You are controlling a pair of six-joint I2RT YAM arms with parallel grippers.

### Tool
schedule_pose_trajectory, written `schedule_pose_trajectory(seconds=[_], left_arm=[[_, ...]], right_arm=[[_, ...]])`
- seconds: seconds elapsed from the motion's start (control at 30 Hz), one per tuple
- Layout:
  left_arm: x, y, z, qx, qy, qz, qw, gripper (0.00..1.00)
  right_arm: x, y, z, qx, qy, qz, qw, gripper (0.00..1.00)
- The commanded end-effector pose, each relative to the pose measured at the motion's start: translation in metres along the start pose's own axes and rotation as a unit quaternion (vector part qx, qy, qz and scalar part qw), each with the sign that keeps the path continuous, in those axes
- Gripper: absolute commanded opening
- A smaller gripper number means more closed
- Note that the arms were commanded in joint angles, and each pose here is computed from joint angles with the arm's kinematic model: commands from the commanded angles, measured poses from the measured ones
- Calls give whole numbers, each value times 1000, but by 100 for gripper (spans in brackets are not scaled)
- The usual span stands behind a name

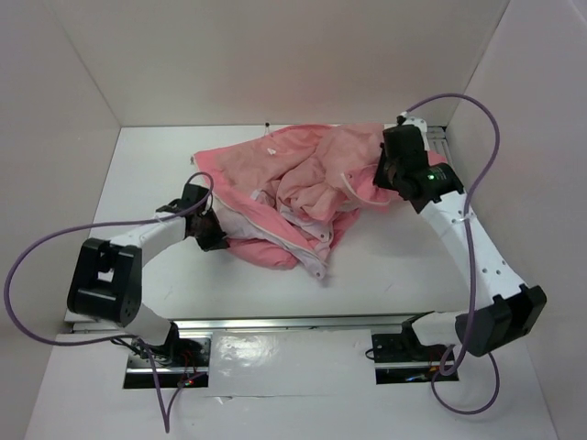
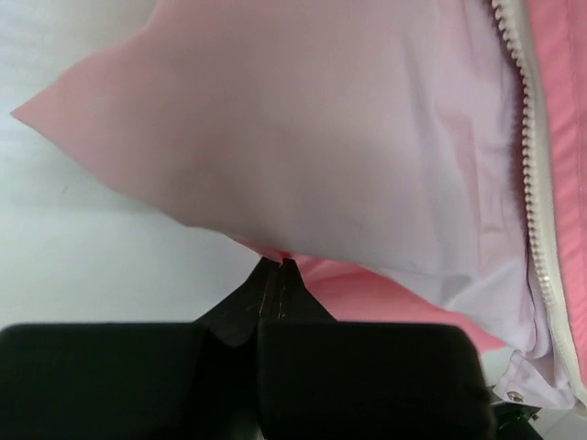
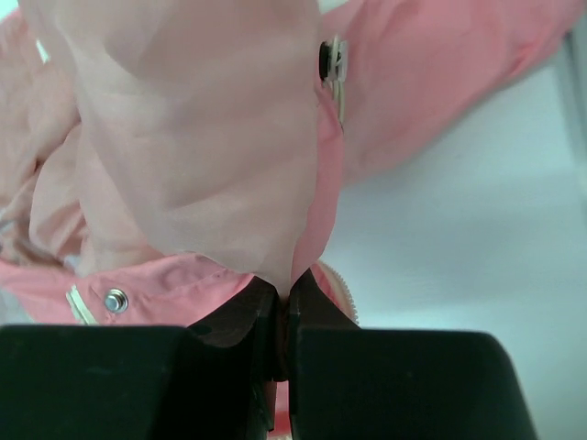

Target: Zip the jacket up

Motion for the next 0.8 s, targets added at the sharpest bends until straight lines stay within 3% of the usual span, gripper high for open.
schedule_pose_trajectory(seconds=[0.0, 0.33, 0.37, 0.47, 0.53, 0.57, 0.77], left_arm=[[17, -16, -20, 1, 34, -5, 999, 0], [30, -37, -91, -29, 32, 15, 999, 0], [29, -35, -95, -30, 31, 25, 999, 12], [13, -19, -111, -48, 17, 27, 998, 85], [6, -4, -116, -72, 21, 18, 997, 93], [-3, 9, -119, -83, 20, 19, 996, 93], [-23, 77, -112, -143, 15, -18, 989, 88]], right_arm=[[-26, 13, -32, -10, -53, -5, 999, 0], [-46, 22, -81, 22, -75, -14, 997, 0], [-47, 22, -79, 31, -76, -13, 997, 0], [-34, 23, -58, 28, -42, -7, 999, 0], [-20, 26, -34, 29, -8, -3, 1000, 0], [-11, 35, -21, 0, 11, 6, 1000, 0], [26, 48, 74, 1, 45, 31, 999, 0]])
Point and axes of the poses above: each gripper's point midway between its finger pads, its own z axis out along the fingers, its own x axis along the line the jaws close on, y = z × x, the point moved 9 cm from there along -z, back along the fingers, and after that the axes turned 8 degrees about -z, right-handed, at the moved point
